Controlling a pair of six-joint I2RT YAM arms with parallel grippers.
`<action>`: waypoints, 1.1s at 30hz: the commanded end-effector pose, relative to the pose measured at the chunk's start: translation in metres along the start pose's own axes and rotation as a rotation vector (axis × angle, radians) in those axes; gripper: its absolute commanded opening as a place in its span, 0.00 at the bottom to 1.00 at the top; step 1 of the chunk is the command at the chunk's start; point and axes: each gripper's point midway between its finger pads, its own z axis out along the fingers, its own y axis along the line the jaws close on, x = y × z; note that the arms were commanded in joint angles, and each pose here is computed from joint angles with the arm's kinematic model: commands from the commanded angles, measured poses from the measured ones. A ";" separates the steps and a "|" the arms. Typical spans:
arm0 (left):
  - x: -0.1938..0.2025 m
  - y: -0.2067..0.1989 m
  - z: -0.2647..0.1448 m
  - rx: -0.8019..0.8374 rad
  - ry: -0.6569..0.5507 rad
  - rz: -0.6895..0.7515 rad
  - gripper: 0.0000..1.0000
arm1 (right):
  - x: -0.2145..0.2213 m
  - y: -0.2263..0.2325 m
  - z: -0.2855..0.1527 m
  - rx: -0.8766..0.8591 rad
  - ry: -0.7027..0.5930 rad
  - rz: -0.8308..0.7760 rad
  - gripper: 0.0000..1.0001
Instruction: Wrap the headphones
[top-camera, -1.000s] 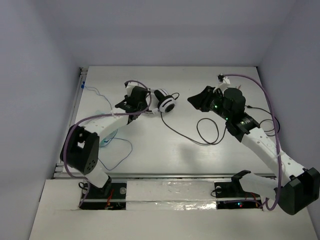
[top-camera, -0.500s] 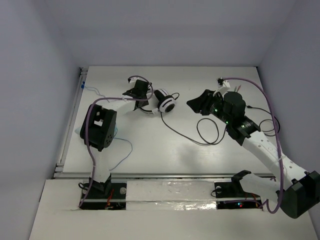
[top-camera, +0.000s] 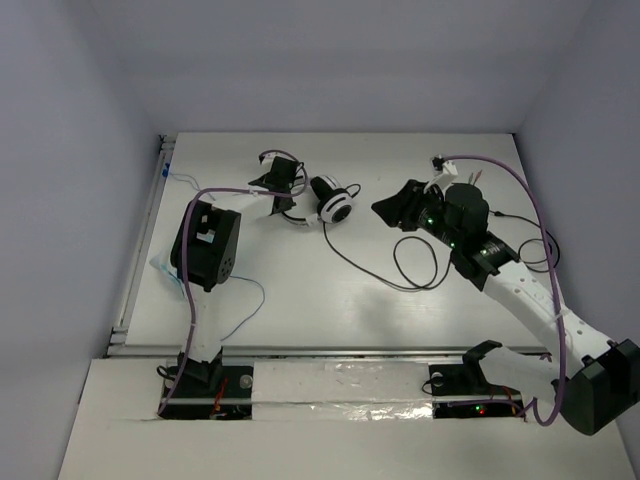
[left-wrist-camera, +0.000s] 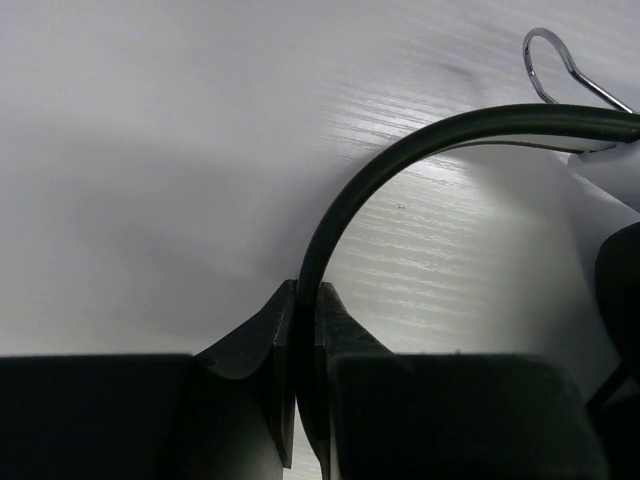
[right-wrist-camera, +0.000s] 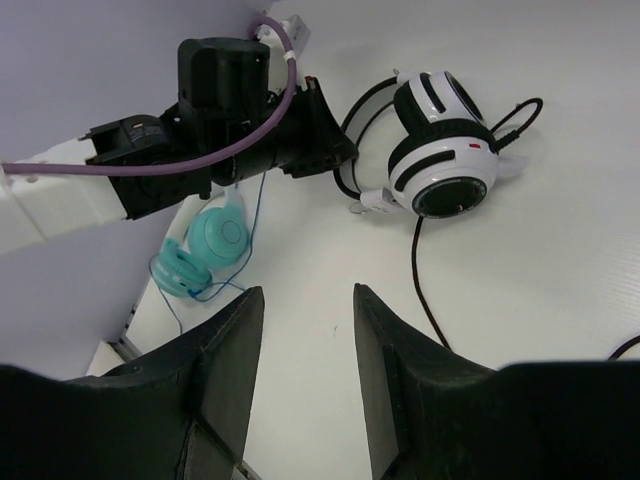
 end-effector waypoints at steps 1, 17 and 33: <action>-0.015 -0.004 -0.010 0.027 -0.028 -0.016 0.00 | -0.007 0.004 0.005 -0.020 -0.038 -0.026 0.47; -0.146 -0.013 -0.199 0.498 -0.182 -0.117 0.00 | 0.000 0.000 0.022 -0.072 -0.039 -0.063 0.31; -0.189 -0.025 -0.319 0.795 -0.277 -0.098 0.00 | 0.021 -0.057 0.072 0.011 -0.049 -0.135 0.92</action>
